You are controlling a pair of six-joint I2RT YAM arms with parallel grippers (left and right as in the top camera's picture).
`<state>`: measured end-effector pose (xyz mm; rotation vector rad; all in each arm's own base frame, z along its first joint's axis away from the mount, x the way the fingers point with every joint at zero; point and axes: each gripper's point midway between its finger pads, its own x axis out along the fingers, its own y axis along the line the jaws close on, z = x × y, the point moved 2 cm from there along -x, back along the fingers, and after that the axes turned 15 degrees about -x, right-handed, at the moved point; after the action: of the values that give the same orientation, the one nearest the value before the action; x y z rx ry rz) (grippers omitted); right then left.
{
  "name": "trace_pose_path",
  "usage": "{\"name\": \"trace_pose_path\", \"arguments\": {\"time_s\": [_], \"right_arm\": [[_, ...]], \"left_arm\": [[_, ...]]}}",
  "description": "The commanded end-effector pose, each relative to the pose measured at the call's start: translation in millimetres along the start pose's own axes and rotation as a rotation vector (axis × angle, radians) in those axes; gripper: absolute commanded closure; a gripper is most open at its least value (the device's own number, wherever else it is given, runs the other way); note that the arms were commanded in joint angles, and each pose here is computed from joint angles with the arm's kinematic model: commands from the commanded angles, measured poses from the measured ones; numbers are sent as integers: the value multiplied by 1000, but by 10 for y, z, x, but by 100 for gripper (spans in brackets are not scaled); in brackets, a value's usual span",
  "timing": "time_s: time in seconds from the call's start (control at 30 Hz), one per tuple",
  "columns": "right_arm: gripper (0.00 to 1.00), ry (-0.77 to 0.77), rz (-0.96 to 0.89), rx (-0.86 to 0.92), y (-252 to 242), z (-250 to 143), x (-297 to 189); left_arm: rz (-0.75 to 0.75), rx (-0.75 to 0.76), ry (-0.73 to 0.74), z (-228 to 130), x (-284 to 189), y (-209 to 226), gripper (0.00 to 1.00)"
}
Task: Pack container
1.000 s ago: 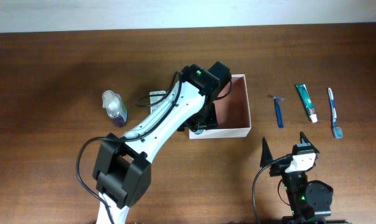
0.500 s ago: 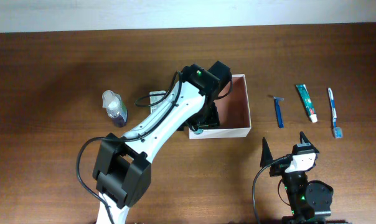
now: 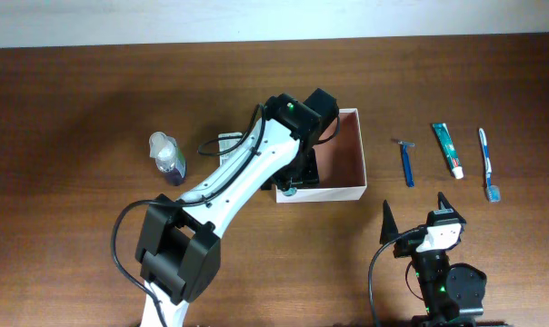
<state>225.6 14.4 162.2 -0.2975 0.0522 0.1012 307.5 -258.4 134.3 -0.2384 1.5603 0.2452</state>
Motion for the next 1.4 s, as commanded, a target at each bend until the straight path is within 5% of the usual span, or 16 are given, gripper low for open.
{"name": "trace_pose_path", "arguments": {"time_s": [0.0,0.57,0.97,1.2,1.37], "right_arm": [[1,7,-15,-5,-21,-36,2],[1,7,-15,-5,-21,-36,2],[2,7,-15,-5,-21,-36,2],[1,7,-15,-5,-21,-35,2],[1,7,-15,-5,-21,-35,2]], "left_arm": [[8,-8,-3,29,37,20,35],[27,0,10,30,122,17,35],[28,0,14,22,121,20,63],[34,0,18,13,121,34,64],[31,0,15,19,121,26,79]]}}
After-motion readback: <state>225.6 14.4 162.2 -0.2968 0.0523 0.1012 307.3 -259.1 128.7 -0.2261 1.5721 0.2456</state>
